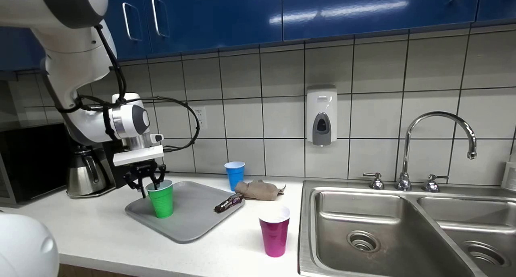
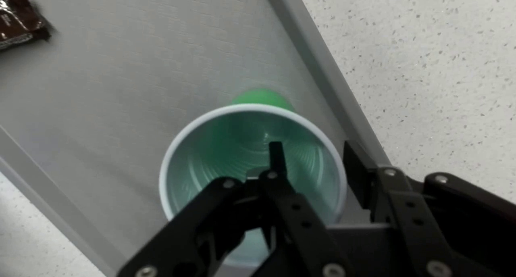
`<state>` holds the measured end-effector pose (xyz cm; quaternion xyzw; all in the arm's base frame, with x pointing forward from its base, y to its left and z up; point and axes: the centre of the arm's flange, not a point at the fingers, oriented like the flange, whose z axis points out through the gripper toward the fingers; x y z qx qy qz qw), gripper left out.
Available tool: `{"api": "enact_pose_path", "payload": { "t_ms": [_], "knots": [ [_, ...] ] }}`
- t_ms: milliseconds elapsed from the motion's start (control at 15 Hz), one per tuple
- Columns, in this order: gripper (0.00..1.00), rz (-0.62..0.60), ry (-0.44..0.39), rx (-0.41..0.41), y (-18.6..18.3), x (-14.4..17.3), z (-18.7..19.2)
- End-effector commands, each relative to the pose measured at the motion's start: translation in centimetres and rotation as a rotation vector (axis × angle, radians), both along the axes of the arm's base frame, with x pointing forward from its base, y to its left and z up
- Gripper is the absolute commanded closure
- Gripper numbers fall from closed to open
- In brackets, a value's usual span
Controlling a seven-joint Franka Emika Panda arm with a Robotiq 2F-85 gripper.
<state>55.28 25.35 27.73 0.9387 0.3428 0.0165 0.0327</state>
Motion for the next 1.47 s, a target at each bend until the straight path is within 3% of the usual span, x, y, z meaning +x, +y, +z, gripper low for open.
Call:
{"api": "enact_pose_path", "payload": {
  "t_ms": [0, 200, 267, 1400],
  "knots": [
    [0.27, -0.002, 0.005, -0.012, -1.1, -0.4, 0.7],
    [0.03, -0.006, 0.01, -0.011, -1.9, -0.8, 1.5],
    [0.0, -0.005, 0.007, -0.011, -2.1, -0.9, 1.8],
    [0.0, -0.082, 0.023, 0.028, -5.7, -1.3, 7.3]
  ]
}}
